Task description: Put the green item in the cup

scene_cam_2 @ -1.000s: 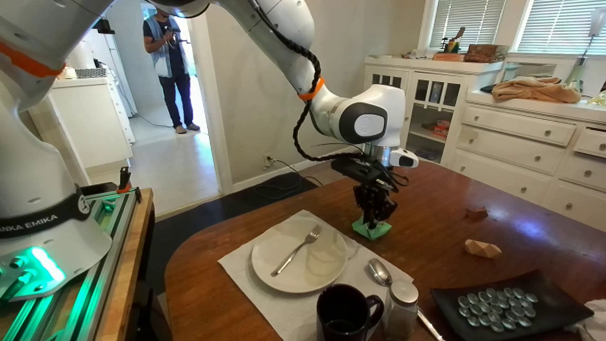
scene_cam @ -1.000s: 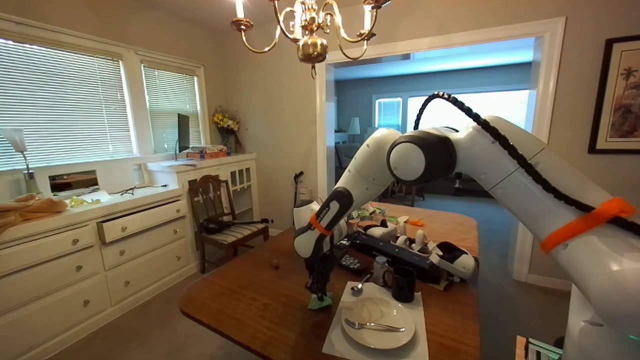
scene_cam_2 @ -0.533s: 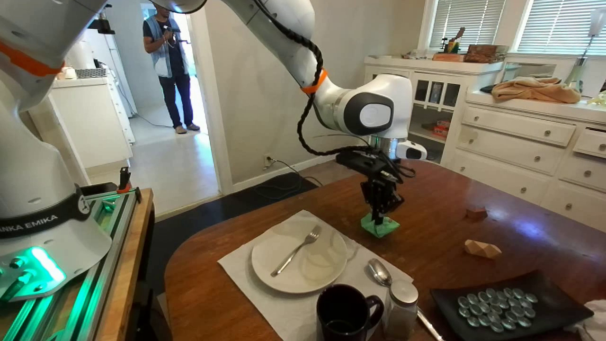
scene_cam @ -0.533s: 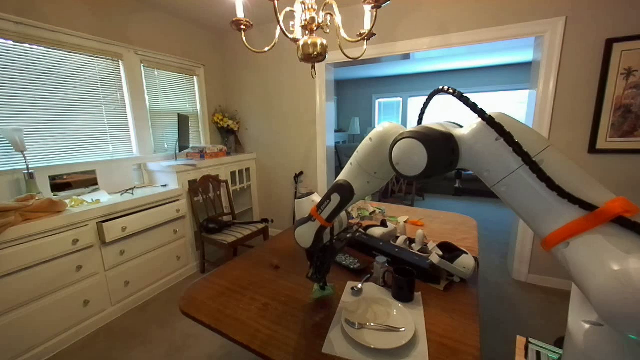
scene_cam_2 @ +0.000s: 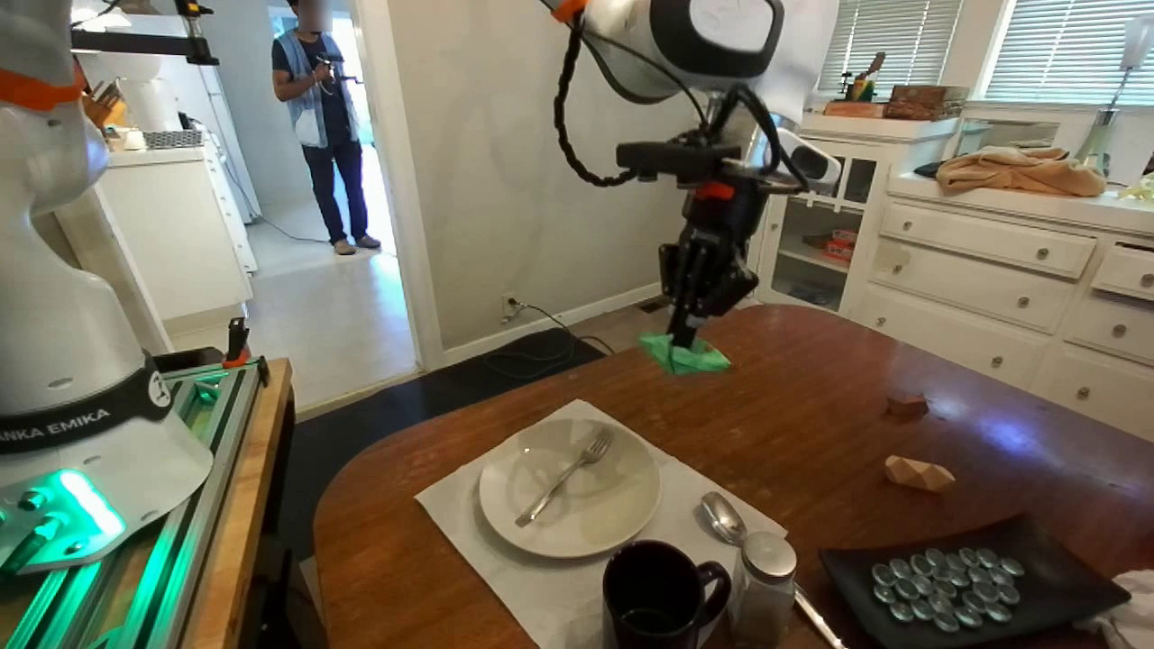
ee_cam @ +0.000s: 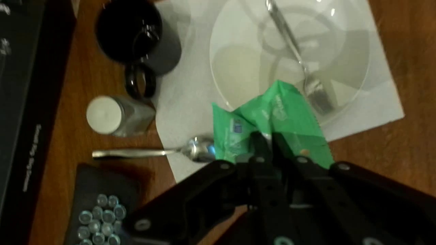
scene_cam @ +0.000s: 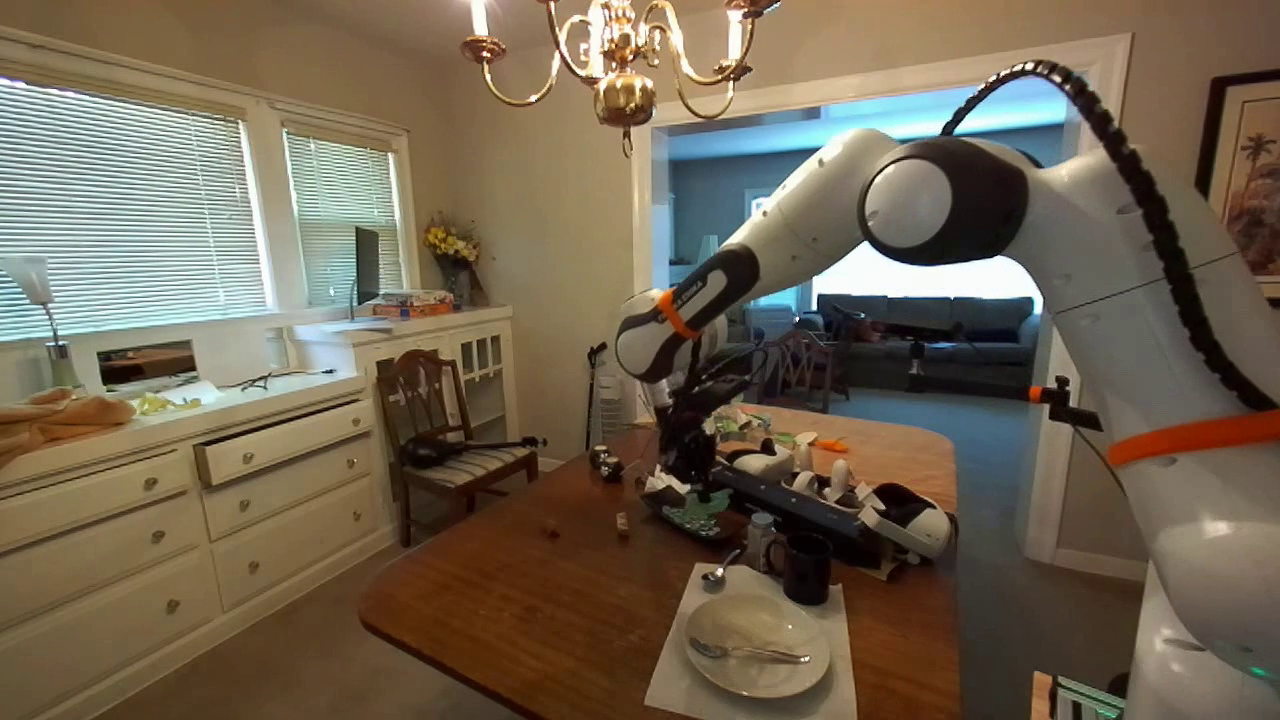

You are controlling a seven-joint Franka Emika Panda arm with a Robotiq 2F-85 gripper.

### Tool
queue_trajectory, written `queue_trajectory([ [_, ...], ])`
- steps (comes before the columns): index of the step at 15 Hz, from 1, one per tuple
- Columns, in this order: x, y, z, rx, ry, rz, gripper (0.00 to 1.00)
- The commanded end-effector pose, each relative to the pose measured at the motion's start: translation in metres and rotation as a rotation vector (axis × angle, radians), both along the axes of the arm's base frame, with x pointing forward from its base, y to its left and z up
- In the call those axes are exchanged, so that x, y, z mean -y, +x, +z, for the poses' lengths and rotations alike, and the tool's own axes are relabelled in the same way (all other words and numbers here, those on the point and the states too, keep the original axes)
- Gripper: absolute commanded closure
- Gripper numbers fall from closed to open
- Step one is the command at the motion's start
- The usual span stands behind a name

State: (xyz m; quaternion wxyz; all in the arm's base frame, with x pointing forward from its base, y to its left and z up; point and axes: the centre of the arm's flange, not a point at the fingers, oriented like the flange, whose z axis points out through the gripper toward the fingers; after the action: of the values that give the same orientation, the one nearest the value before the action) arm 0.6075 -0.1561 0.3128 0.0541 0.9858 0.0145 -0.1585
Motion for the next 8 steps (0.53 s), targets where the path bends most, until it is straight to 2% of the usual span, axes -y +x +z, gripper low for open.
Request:
queue_trajectory([
  [1,0.003,-0.065,0.021,-0.155,0.072,-0.015,0.98],
  [4,-0.003,-0.100,0.011,-0.253,0.116,-0.037,0.98],
  [6,-0.002,-0.115,-0.004,-0.298,0.095,-0.051,0.98],
  [8,0.010,-0.128,-0.026,-0.274,0.026,0.007,0.98],
])
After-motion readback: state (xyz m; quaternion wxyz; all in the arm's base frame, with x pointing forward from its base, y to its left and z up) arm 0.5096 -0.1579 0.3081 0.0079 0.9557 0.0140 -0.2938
